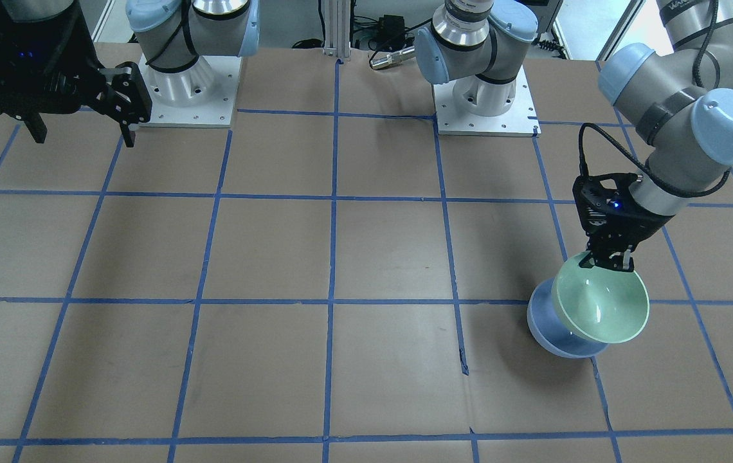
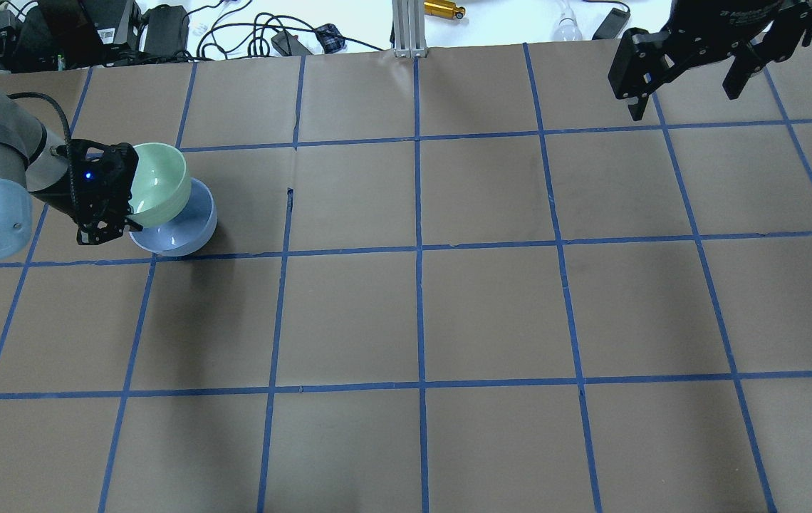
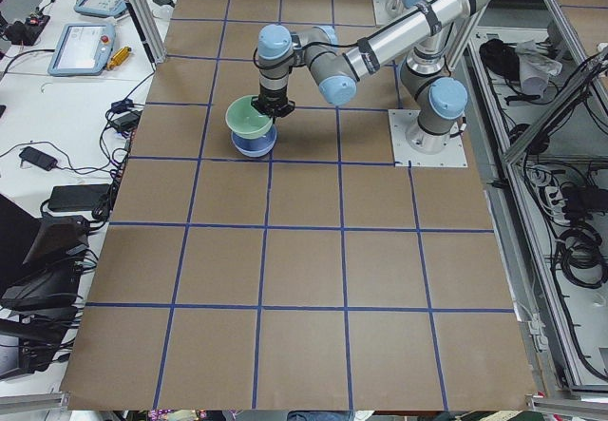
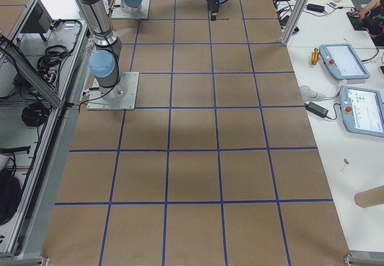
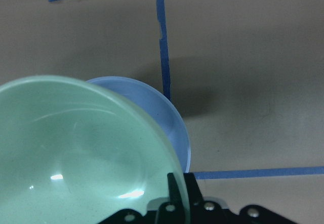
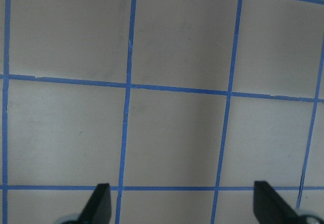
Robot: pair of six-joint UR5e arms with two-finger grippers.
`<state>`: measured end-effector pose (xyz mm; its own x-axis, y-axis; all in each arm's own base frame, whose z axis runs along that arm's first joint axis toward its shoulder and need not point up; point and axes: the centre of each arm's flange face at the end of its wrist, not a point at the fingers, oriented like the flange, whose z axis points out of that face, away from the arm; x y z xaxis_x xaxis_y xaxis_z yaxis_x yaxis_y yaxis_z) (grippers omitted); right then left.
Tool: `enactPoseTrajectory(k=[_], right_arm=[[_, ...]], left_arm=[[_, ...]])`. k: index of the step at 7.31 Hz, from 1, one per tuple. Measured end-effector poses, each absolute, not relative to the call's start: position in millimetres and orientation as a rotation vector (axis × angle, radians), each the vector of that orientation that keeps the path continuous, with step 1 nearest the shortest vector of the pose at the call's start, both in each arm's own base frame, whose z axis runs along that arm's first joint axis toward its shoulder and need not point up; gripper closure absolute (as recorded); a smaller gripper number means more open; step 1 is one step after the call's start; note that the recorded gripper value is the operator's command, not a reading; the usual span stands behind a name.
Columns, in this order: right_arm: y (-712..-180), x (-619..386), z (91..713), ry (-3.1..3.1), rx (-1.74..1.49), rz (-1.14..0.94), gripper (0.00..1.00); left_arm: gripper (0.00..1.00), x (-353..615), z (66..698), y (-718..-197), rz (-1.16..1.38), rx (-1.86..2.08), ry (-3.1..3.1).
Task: Stack green bowl on blue bowl
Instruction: 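Lower the green bowl into the blue bowl with the left gripper, then open the left gripper and raise it off the stacked bowls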
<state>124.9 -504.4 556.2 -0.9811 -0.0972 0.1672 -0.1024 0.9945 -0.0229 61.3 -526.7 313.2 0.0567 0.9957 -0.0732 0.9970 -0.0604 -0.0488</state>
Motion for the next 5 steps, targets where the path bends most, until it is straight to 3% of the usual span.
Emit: enactPoseTrajectory(k=[5], right_arm=[[-504.4,125.0,556.2,-2.971,0.15,0.047,0.0]], left_arm=[[0.0,60.4,320.0,-527.1,-0.134,2.116,2.296]])
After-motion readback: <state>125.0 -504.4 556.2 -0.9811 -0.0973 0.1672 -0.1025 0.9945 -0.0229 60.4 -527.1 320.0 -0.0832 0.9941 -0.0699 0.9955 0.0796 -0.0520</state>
